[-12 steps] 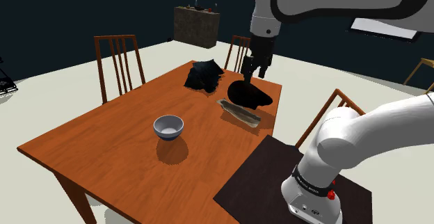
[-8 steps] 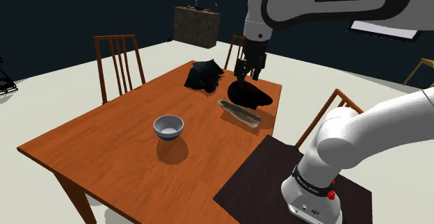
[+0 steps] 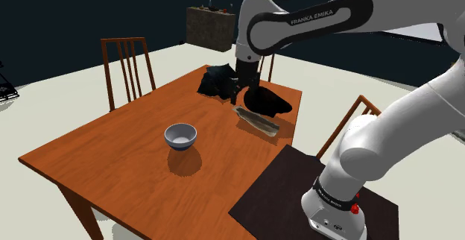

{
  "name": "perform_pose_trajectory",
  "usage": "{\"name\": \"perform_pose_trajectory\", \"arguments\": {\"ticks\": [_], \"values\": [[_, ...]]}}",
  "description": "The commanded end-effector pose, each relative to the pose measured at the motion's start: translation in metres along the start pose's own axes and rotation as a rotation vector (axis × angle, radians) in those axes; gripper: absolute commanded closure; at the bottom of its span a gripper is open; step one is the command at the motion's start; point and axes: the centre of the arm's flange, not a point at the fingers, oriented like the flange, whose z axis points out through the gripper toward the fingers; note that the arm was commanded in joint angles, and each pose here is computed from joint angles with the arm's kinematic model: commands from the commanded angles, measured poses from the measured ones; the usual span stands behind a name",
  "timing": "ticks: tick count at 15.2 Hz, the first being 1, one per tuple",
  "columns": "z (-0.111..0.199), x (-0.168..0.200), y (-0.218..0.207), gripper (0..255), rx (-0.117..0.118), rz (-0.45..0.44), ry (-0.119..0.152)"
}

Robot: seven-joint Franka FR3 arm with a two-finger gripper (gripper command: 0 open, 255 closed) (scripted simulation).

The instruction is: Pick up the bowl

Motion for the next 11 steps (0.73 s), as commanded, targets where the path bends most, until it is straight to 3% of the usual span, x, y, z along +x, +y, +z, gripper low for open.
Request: {"name": "perform_pose_trajectory", "arguments": {"ticks": [1,11], "values": [[0.018,0.015,-0.007,0,0.006,0.005,0.005],[0.103,0.105,-0.043,0,0.034,0.030,0.025]]}}
